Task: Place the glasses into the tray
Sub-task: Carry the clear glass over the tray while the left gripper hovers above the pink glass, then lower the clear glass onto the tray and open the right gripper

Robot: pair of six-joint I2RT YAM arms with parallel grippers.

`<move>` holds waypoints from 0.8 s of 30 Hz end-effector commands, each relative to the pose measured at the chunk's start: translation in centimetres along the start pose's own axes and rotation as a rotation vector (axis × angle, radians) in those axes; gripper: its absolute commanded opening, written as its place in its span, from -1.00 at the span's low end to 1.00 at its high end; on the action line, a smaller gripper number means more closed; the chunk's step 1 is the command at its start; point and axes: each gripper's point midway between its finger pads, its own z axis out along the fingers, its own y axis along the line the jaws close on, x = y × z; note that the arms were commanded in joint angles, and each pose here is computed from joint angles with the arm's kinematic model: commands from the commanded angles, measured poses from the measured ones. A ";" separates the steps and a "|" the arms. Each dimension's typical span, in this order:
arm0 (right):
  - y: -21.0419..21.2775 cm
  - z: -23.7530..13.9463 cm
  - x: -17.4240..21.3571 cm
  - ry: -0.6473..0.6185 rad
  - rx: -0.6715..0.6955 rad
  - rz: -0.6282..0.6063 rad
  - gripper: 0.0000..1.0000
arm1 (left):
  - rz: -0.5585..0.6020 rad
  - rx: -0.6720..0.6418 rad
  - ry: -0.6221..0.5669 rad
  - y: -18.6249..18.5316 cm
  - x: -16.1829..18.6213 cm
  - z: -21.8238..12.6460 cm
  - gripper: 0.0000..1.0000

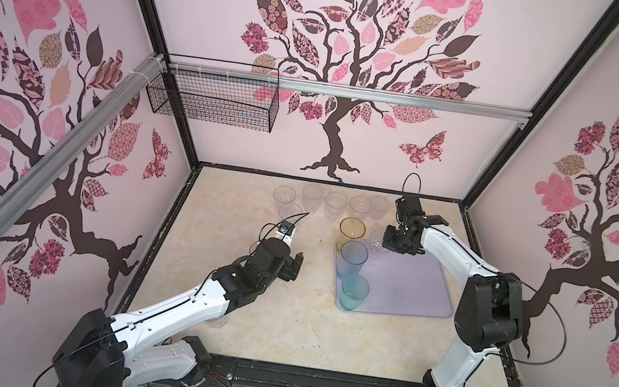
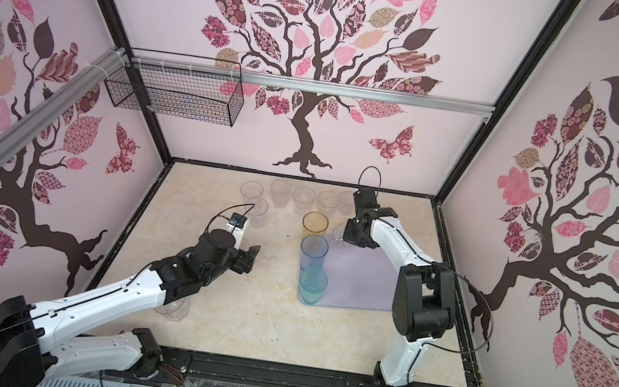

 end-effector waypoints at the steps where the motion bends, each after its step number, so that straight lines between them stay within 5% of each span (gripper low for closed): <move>1: -0.4 1.0 0.4 0.041 0.045 -0.028 -1.00 | 0.000 0.016 0.005 -0.2 0.6 0.2 0.61; 14: 0.4 2.8 0.3 0.061 0.028 -0.027 -1.00 | 0.010 0.018 0.019 -0.4 1.0 0.5 0.62; 24: 1.1 2.2 -0.3 0.051 -0.003 -0.015 -0.66 | 0.011 0.039 0.019 -0.7 1.0 0.5 0.62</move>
